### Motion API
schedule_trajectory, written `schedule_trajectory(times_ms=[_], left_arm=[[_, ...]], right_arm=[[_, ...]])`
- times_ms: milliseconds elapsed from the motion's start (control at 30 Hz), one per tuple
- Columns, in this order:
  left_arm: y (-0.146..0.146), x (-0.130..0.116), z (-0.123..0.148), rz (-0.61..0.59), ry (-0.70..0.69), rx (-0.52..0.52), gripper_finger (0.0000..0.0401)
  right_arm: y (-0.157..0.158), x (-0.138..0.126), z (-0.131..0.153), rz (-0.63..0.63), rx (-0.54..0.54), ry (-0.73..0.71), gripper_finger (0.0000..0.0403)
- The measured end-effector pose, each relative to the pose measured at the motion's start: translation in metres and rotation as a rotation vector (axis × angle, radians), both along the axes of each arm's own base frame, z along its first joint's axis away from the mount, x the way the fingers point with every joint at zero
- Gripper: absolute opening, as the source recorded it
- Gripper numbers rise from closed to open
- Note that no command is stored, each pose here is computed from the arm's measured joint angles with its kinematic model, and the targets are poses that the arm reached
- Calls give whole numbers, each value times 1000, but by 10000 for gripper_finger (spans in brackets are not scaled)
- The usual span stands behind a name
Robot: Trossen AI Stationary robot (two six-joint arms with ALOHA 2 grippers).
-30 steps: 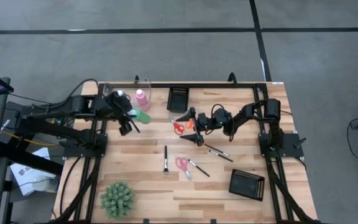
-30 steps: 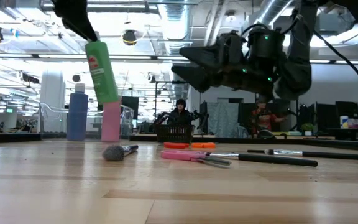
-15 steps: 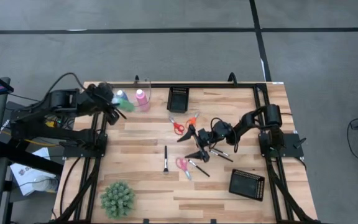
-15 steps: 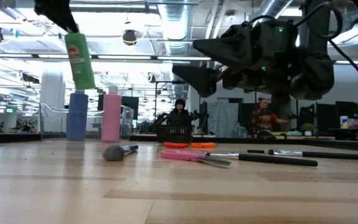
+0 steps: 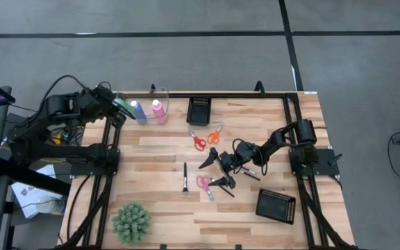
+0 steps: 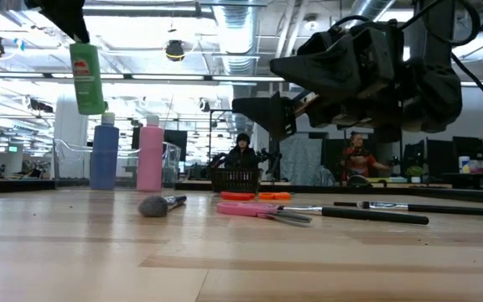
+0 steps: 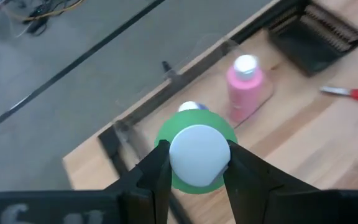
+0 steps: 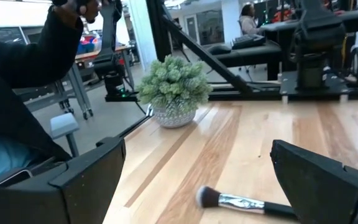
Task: Pick & Place Paint Supplies
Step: Put the green paint bottle into the transparent bin
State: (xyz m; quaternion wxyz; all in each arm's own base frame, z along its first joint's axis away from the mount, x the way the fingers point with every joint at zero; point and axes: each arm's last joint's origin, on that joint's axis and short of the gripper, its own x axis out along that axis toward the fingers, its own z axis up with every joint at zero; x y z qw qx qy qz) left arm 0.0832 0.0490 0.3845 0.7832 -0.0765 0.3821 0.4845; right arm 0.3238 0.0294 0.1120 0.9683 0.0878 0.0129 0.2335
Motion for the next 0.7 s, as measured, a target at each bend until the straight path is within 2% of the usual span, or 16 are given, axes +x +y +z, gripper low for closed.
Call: schedule_trajectory(times_ms=[233, 500, 633, 700], left_arm=[[20, 10, -4, 98, 95, 20, 111], [50, 24, -3, 129, 76, 38, 111], [70, 23, -7, 190, 118, 24, 111], [80, 22, -9, 193, 96, -6, 111]], right_arm=[[2, 0, -1, 5, 0, 6, 388], [2, 0, -1, 6, 0, 6, 388], [2, 0, -1, 6, 0, 6, 388], [2, 0, -1, 6, 0, 6, 388]])
